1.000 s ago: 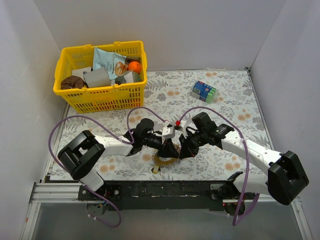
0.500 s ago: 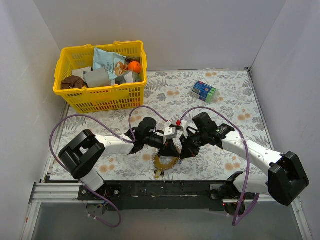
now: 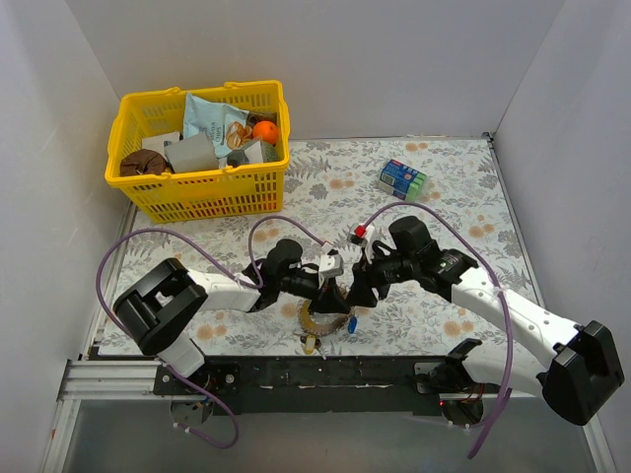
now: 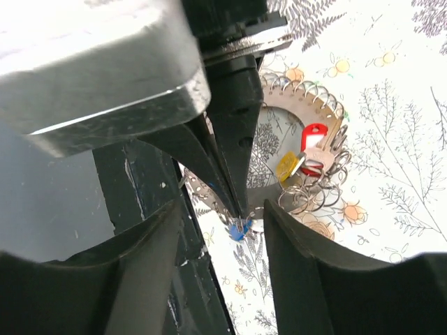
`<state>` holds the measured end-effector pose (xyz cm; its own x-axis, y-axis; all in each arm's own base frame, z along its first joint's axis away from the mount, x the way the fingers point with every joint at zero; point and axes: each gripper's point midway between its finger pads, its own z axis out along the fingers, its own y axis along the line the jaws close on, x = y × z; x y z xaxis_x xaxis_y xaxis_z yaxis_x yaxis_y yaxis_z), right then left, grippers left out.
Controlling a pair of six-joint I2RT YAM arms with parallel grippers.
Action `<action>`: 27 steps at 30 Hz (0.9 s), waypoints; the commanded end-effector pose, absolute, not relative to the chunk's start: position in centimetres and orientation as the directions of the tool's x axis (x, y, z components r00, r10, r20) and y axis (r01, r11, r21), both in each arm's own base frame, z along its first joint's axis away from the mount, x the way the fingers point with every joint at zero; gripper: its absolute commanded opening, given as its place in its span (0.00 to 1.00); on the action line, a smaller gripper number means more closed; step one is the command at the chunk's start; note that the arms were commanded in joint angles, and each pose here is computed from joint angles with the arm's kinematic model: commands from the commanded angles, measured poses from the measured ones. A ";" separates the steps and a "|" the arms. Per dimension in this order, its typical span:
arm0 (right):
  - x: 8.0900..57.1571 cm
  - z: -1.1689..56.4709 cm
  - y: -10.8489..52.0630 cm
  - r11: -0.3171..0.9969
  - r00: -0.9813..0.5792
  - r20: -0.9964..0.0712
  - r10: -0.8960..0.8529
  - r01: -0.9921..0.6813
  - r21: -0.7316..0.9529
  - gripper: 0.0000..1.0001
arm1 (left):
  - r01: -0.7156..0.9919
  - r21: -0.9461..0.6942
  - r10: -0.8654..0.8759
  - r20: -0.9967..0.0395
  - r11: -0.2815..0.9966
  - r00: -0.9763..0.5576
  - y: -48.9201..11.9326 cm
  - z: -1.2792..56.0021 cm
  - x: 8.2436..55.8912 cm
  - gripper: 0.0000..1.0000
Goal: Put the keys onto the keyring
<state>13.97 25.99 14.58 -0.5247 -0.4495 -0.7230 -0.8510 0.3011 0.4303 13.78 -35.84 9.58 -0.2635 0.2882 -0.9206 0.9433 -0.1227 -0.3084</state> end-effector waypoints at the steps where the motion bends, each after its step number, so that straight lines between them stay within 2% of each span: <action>1: 14.7 16.3 26.5 0.300 -0.488 -0.783 -0.385 -0.869 0.393 0.61 | 0.965 -0.220 0.180 -0.964 -0.140 -0.194 -36.5 12.9 14.1 0.00; 9: 14.9 16.5 25.6 0.346 -0.472 -0.805 -0.359 -0.868 0.355 0.63 | 0.978 -0.192 0.077 -0.980 -0.084 -0.186 -35.8 14.4 14.2 0.00; 12: 14.9 17.0 25.5 0.341 -0.465 -0.818 -0.339 -0.871 0.354 0.59 | 0.979 -0.194 0.027 -0.981 -0.059 -0.193 -35.5 14.9 14.2 0.00; 18: 13.4 18.3 26.0 0.232 -0.401 -0.870 -0.286 -0.910 0.343 0.49 | 0.977 -0.210 -0.085 -0.974 -0.032 -0.212 -35.0 15.6 14.2 0.00; 27: 12.5 17.3 25.6 0.224 -0.432 -0.860 -0.273 -0.898 0.379 0.41 | 0.959 -0.278 -0.202 -0.937 -0.058 -0.284 -34.8 15.5 13.9 0.00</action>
<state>12.70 25.19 16.55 -0.4448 -0.3096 -0.8404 -0.8895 0.2620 0.3743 13.65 -34.54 9.60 -0.4087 0.0409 -0.9118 0.9127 0.0152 -0.4084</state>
